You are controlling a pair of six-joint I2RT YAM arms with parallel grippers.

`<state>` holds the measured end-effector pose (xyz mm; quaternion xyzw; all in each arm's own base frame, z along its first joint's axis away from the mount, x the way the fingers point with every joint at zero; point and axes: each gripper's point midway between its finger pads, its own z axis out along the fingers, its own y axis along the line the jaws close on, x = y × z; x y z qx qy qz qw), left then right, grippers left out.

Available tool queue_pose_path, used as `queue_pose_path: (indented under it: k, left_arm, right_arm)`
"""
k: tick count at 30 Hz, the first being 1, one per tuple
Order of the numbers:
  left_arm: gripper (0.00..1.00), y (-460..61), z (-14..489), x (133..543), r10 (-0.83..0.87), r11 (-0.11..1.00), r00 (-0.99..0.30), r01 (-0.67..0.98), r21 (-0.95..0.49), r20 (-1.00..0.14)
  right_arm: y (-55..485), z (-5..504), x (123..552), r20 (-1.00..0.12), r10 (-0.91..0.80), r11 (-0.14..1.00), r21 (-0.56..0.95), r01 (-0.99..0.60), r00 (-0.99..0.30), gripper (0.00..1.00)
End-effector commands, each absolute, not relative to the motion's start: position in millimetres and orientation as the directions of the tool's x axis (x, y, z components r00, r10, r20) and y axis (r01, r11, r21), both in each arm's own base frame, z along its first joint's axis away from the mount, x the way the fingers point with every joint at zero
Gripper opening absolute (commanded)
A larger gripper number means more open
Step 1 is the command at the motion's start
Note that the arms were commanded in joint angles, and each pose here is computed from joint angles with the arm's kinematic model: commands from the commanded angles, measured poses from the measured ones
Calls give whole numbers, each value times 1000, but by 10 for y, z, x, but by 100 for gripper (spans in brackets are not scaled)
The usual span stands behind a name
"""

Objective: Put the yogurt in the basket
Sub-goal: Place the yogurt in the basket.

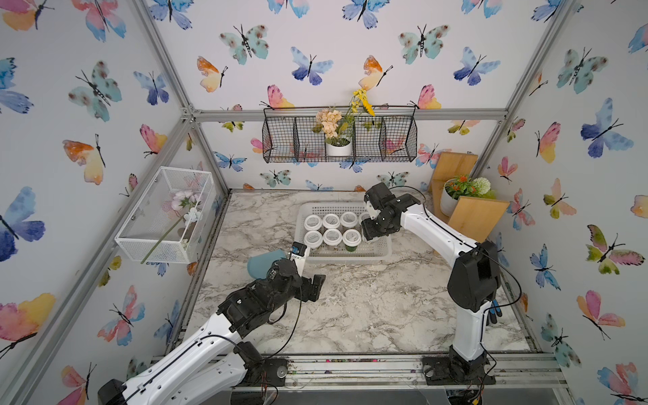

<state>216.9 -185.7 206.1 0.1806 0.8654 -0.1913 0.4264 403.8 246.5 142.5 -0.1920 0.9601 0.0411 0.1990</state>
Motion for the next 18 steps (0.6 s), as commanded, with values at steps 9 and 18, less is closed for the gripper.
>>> queue_pose_path:
  k: [9,18]
  left_arm:
    - [92,-1882,2021,2150,165,854,-572,490,-174,-803]
    - [93,-1884,2015,2150,166,854,-574,491,-174,-802]
  right_arm:
    - [2392,1185,4126,-370,-359,927,-33,-374,-857,65]
    - [2371,1051,4115,-346,-362,928,-44,-371,-866,65]
